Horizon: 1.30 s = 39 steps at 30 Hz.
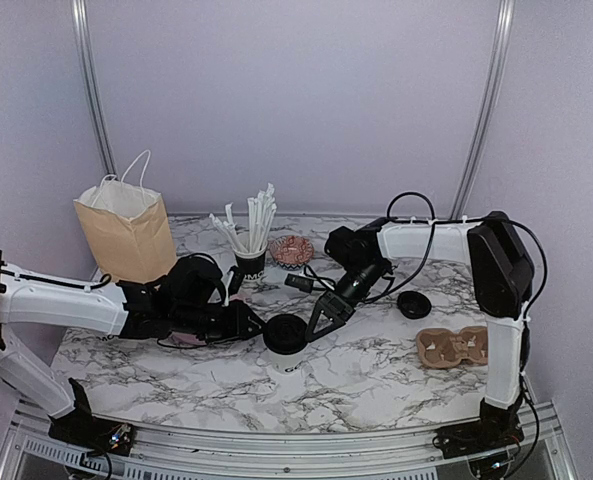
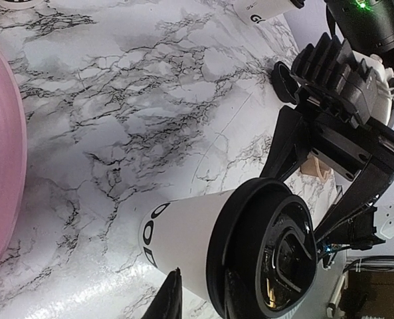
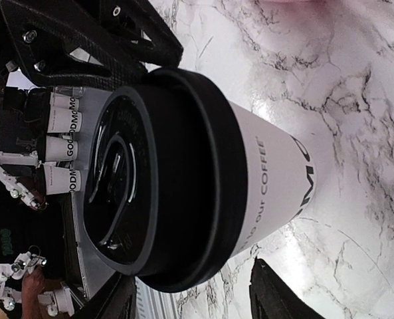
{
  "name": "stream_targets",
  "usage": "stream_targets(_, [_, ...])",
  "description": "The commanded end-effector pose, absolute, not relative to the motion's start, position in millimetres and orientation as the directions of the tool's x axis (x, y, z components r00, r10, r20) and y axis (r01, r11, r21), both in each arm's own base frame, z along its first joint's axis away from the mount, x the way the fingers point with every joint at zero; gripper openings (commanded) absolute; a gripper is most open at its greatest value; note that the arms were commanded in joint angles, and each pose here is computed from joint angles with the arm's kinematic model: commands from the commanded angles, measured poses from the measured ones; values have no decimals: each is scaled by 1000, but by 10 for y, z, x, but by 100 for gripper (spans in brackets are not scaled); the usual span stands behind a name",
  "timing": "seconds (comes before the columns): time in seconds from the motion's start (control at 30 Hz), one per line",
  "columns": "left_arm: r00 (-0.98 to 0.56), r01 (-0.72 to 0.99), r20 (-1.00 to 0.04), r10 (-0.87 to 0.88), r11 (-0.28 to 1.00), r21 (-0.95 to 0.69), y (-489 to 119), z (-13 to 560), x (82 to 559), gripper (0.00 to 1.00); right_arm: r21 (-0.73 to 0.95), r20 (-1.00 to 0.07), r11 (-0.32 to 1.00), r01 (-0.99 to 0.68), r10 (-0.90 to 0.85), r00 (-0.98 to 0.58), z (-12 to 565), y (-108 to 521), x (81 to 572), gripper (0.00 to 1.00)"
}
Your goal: Pack the takeout coffee
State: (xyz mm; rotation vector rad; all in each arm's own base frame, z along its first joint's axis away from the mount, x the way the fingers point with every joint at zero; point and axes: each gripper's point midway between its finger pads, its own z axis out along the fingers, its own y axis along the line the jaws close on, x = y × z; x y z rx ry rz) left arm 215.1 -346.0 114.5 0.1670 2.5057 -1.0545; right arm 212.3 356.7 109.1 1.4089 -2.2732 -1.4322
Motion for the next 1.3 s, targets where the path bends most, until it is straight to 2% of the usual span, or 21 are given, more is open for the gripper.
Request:
stream_targets(0.0, [-959, 177, -284, 12, 807, -563, -3202, 405, 1939, 22, 748, -341, 156, -646, -745, -574, 985, 3626, 2233, 56])
stream_targets(0.17, [-978, 154, -204, 47, 818, -554, -3181, 118, 1802, 20, 704, -251, 296, -646, -747, -616, 627, 3531, 2380, 55])
stream_targets(0.37, [-965, 196, -259, 50, 791, -580, -3286, 400, 1884, 19, 669, -238, 336, -663, -749, -619, 530, 3441, 2424, 52])
stream_targets(0.5, [-935, 267, -348, 60, 764, -587, -3396, 738, 1977, 23, 675, -357, 213, -707, -744, -565, 943, 3527, 2392, 52])
stream_targets(0.6, [-894, 335, -446, 49, 736, -589, -3482, 1098, 2108, 29, 609, -458, 154, -778, -733, -503, 1322, 3520, 2428, 57])
stream_targets(0.7, [-838, 378, -545, 28, 750, -543, -3475, 1444, 2281, 36, 533, -497, 167, -830, -732, -466, 1539, 3411, 2473, 62])
stream_targets(0.87, [-735, 456, -674, 76, 792, -407, -3443, 1859, 2517, 53, 362, -534, 210, -908, -752, -387, 1740, 3215, 2622, 63])
stream_targets(1.0, [-652, 481, -750, 109, 825, -299, -3326, 2112, 2645, 59, 217, -627, 200, -955, -722, -294, 2110, 3200, 2726, 64])
stream_targets(1.07, [-611, 486, -784, 108, 833, -264, -3260, 2264, 2682, 62, 75, -706, 209, -975, -679, -199, 2311, 3217, 2872, 64])
stream_targets(1.13, [-569, 480, -816, 98, 846, -233, -3157, 2415, 2705, 64, -78, -786, 217, -973, -613, -74, 2518, 3209, 2943, 72])
stream_targets(1.2, [-530, 460, -844, 84, 864, -203, -3024, 2537, 2726, 66, -145, -843, 195, -970, -538, 17, 2669, 3185, 2875, 98])
stream_targets(1.27, [-504, 444, -861, 68, 876, -191, -2909, 2630, 2720, 68, -124, -874, 107, -986, -482, 57, 2689, 3224, 2677, 99])
